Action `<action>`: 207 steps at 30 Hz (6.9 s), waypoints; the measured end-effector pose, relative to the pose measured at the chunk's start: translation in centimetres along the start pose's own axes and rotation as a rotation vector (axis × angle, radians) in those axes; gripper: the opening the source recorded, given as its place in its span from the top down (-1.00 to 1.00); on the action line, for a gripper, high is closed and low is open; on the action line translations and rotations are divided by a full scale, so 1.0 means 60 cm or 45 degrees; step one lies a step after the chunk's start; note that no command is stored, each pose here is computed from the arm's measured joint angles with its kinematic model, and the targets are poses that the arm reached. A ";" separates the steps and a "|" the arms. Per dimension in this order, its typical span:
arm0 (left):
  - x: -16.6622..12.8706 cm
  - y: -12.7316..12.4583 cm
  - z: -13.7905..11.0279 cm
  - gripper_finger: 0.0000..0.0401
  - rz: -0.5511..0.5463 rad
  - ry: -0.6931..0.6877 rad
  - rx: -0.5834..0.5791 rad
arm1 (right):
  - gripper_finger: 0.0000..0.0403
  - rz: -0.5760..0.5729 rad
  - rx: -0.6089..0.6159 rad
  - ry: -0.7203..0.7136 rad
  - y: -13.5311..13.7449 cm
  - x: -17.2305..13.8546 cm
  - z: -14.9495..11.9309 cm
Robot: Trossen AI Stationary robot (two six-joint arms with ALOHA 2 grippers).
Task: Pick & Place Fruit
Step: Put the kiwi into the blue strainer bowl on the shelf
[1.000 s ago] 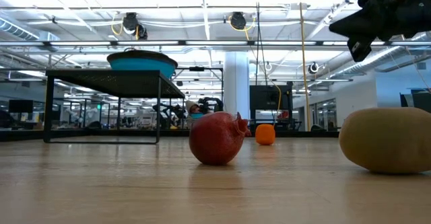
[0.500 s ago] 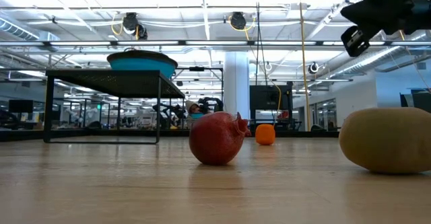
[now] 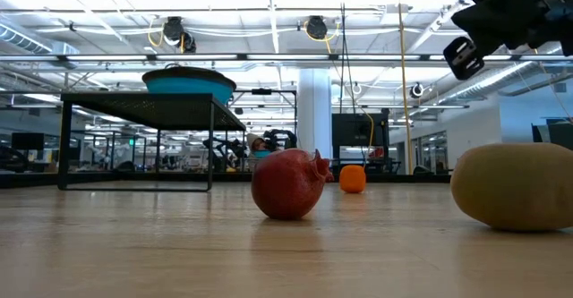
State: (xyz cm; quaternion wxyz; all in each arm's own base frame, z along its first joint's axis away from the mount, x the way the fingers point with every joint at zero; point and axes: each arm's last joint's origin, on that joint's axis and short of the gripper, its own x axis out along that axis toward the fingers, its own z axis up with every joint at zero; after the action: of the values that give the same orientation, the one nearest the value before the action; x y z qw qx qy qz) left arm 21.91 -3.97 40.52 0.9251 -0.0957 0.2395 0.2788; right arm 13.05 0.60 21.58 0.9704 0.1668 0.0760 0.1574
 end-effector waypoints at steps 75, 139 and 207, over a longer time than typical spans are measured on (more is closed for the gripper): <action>0.056 0.104 -0.356 0.99 -0.970 -0.350 0.139 | 1.00 -0.333 -0.113 1.147 0.158 0.314 0.078; 0.054 0.142 -0.363 0.99 -0.931 -0.264 0.075 | 0.03 -0.180 0.217 1.555 0.146 0.377 0.001; 0.055 0.143 -0.366 0.90 -0.912 -0.237 0.070 | -0.66 -0.259 0.122 1.465 0.109 0.366 -0.079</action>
State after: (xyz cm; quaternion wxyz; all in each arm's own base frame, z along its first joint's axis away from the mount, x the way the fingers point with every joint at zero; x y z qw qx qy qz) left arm 10.94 -2.15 19.46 0.9840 -0.1227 0.1133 -0.0616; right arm 30.90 15.16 17.38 0.7747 0.0899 0.6133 0.1253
